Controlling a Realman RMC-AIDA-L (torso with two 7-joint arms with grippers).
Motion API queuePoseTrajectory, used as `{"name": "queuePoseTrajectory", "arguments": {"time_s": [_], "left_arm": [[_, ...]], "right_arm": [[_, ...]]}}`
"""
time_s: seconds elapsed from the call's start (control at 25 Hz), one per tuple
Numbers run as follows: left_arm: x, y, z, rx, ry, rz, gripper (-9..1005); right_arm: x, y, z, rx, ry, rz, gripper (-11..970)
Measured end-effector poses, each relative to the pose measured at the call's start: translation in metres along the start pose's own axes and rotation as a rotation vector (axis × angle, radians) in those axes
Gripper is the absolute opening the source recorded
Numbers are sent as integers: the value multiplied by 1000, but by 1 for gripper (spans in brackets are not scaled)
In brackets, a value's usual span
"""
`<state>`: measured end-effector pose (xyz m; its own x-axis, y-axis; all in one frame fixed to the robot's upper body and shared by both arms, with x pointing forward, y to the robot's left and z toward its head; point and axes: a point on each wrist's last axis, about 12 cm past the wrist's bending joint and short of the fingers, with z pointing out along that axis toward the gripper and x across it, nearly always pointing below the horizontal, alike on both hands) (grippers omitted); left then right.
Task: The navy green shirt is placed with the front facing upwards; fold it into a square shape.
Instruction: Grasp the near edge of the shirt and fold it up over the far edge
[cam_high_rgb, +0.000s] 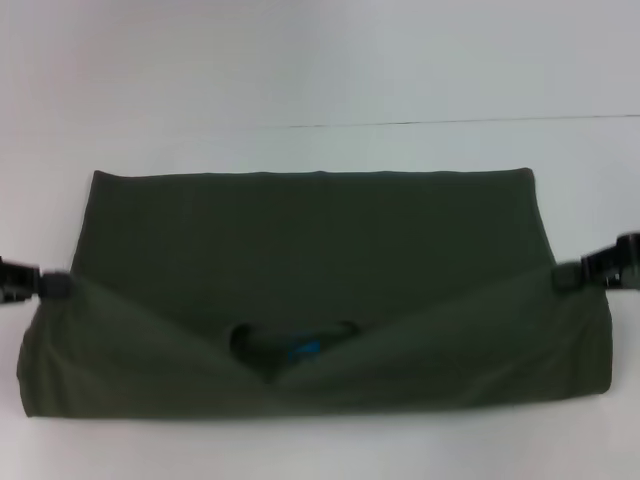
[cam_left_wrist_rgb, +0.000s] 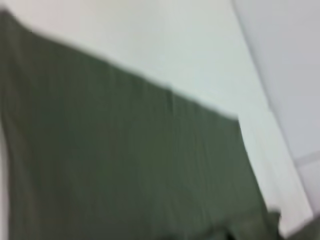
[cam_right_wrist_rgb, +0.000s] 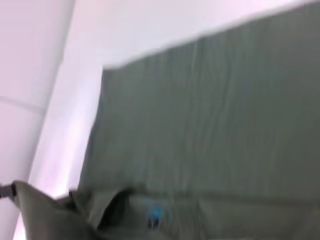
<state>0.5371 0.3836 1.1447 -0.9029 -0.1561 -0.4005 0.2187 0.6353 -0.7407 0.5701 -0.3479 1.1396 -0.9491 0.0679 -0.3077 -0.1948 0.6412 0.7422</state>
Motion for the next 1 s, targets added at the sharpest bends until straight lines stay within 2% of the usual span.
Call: {"name": "queuePoseTrajectory", "arguments": {"time_s": [0.2,0.4,0.76,1.0], "left_arm": [[-9,10,5,-14,-144,-26,52],[-14,17,22,9,-274,-54,53],[-8,26,60,32,-482,-112,54],[-9,28,75,6,-558,-124,55]], "right_arm": [[-16,-2,-1,3,-127,5,66],[-28,-8,6,26,-279,15,67],[-31,-19,43,97,-458,29,67],[-32,-25,48,98,-562,62,66]]}}
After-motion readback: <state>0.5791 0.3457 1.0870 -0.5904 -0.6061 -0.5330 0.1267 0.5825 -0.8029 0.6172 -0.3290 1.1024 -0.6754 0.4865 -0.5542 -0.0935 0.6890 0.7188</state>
